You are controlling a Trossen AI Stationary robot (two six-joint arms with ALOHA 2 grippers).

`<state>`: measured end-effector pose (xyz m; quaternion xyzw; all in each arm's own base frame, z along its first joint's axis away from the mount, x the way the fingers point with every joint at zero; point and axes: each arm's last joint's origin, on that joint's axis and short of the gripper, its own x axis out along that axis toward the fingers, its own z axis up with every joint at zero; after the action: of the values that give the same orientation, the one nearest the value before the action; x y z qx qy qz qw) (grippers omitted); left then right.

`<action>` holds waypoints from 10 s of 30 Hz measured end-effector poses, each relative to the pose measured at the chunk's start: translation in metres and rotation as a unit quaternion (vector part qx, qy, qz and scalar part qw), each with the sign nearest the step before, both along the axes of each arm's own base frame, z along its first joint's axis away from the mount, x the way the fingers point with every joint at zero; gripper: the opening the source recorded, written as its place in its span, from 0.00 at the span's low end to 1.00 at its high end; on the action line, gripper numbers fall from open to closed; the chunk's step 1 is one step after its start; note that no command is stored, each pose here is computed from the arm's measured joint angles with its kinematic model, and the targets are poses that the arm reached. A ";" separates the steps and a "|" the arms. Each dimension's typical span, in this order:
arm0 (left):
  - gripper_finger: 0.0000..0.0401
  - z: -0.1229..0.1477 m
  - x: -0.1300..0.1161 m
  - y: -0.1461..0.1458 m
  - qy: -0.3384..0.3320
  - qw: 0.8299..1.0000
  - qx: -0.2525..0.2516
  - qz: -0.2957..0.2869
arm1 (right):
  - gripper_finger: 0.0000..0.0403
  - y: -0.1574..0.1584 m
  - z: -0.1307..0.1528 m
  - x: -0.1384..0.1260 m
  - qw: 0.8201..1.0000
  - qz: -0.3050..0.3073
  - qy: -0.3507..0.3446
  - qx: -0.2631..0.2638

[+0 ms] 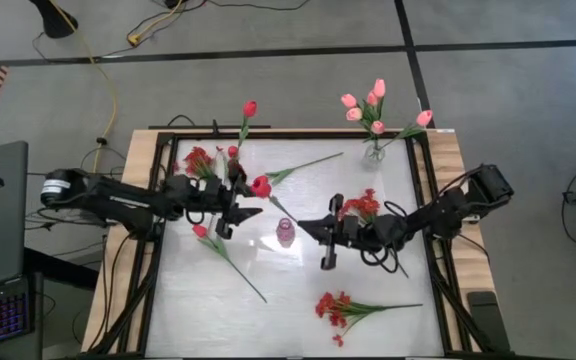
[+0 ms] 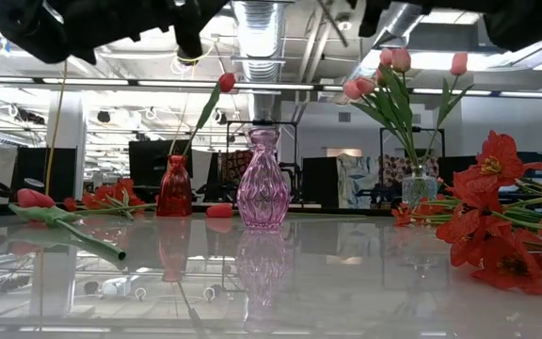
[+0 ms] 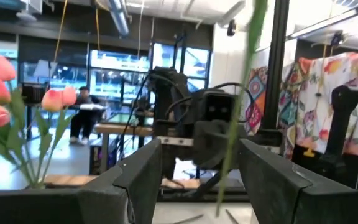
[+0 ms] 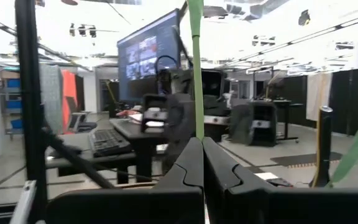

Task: Sort flowers into vase by color
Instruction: Put the red flower into the red vase

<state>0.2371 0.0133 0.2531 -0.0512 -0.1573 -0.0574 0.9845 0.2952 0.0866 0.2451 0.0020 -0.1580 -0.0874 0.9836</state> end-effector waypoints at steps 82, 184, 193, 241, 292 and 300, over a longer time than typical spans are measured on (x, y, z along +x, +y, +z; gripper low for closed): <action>0.00 0.037 -0.027 0.025 0.190 0.944 0.114 0.244 | 0.73 -0.029 -0.008 0.000 0.989 0.015 0.146 -0.007; 0.40 -0.046 -0.100 0.058 0.363 0.827 -0.277 0.328 | 0.73 -0.042 -0.040 -0.002 0.949 -0.008 0.312 -0.034; 0.40 -0.014 -0.091 0.027 0.390 0.822 -0.320 0.264 | 0.73 -0.042 -0.040 -0.002 0.950 -0.008 0.312 -0.034; 0.40 -0.114 -0.020 -0.082 0.690 0.683 0.221 -0.093 | 0.73 -0.042 -0.040 -0.002 0.950 -0.008 0.312 -0.034; 0.00 0.012 -0.027 -0.101 0.774 0.539 0.332 0.001 | 0.73 -0.042 -0.040 -0.002 0.949 -0.008 0.312 -0.034; 0.00 0.013 -0.034 -0.100 0.790 0.513 0.334 0.020 | 0.73 -0.042 -0.040 -0.002 0.950 -0.008 0.312 -0.034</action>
<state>0.2028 -0.0870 0.2658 0.2599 0.7155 -0.0221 0.6480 0.2929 0.0449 0.2048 -0.0599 0.1536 -0.0861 0.9826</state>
